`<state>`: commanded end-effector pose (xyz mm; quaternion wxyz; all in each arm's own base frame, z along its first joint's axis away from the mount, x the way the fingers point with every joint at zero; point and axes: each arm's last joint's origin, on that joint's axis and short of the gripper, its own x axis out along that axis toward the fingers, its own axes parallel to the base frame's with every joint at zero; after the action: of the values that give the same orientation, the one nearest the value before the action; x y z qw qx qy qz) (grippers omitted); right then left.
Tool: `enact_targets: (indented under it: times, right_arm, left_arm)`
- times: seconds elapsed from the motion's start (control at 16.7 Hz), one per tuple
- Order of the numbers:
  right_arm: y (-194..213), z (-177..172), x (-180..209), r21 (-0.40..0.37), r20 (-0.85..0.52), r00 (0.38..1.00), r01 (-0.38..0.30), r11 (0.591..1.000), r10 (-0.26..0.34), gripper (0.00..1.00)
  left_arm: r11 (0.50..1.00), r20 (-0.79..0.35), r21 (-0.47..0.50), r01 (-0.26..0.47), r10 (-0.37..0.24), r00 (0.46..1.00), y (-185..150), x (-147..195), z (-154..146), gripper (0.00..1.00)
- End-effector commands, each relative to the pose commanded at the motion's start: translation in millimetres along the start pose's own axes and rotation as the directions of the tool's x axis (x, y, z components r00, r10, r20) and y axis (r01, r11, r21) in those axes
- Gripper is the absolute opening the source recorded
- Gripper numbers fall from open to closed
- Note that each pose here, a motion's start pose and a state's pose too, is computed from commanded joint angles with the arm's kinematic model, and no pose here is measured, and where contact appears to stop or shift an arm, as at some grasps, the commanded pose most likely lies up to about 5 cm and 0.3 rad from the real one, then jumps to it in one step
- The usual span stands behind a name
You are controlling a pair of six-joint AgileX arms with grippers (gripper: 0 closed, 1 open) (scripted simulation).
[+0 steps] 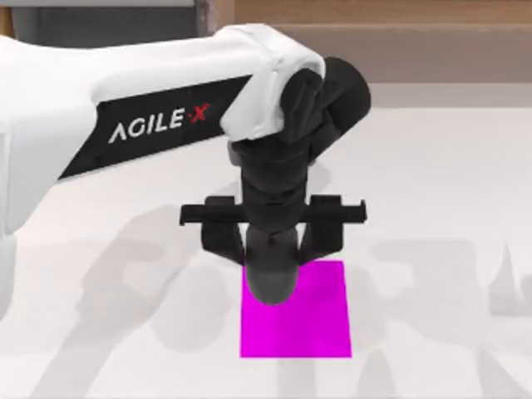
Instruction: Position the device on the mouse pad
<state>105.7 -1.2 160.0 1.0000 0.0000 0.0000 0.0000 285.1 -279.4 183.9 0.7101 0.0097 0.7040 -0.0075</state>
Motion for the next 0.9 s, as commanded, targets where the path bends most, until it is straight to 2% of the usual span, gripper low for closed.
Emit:
enact_targets:
  times: [0.18,0.54,0.9]
  right_arm:
    - [0,0,0,0.000,0.000,1.000,0.000,1.000,0.000,1.00]
    - [0,0,0,0.000,0.000,1.000,0.000,1.000,0.000,1.00]
    - [0,0,0,0.000,0.000,1.000,0.000,1.000,0.000,1.00]
  left_arm:
    - [1.000,0.020,-0.002,0.010,-0.010,1.000,-23,0,-14,0.00]
    - [1.000,0.020,-0.003,0.012,-0.012,1.000,-22,0,-14,0.00]
    - [1.000,0.020,-0.001,0.011,-0.011,1.000,-23,16,-14,0.00]
